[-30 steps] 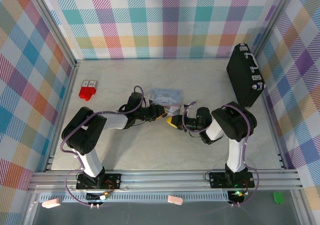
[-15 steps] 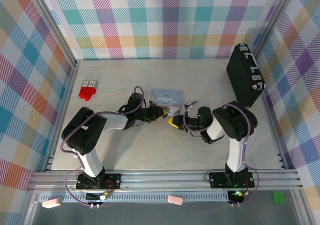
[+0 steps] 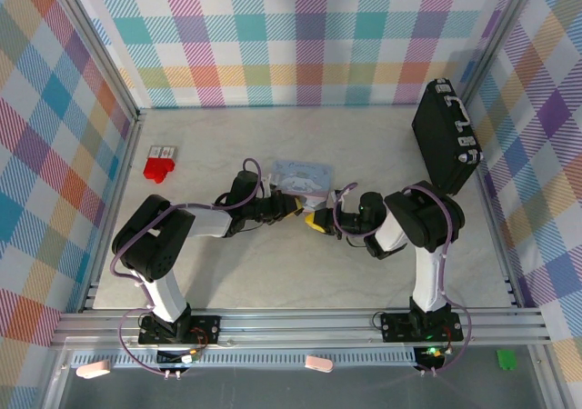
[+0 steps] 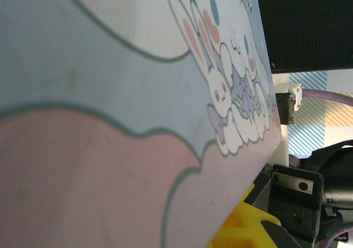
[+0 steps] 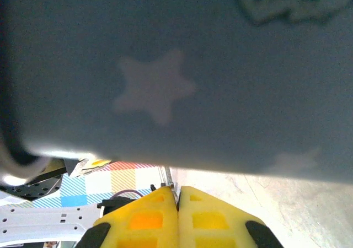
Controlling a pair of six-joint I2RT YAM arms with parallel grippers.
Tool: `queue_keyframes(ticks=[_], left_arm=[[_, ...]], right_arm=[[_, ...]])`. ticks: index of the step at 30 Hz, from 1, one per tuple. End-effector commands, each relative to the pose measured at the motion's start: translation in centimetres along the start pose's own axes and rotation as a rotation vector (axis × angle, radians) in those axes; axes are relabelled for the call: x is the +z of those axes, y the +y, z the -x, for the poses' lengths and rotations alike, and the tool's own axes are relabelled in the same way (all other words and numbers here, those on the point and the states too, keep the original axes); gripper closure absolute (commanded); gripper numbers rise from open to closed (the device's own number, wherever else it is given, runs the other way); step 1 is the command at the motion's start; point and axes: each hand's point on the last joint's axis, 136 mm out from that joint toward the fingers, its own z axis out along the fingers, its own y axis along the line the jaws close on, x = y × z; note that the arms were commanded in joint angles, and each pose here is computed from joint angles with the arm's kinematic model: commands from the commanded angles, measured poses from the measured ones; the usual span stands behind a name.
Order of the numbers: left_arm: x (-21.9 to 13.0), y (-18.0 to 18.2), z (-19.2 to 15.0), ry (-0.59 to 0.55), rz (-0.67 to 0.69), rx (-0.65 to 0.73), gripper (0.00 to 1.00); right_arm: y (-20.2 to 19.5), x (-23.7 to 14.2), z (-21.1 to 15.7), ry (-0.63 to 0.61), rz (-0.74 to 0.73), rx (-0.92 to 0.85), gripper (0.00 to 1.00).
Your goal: Unlock a padlock with a key
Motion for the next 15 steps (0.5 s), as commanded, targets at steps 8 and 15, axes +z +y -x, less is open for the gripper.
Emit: queue_keyframes(ticks=[8,15], left_arm=[[-0.3,-3.4,-1.2,0.011,-0.133,0.031,1.00],[0.6,-3.7,-1.7,0.006,-0.169,0.001,1.00]], right_arm=[[-0.4,-1.0,4.1,-0.202,-0.040,0.023,1.00],[0.1,-1.1,4.7,-0.222,-0.044,0.021,0.98]])
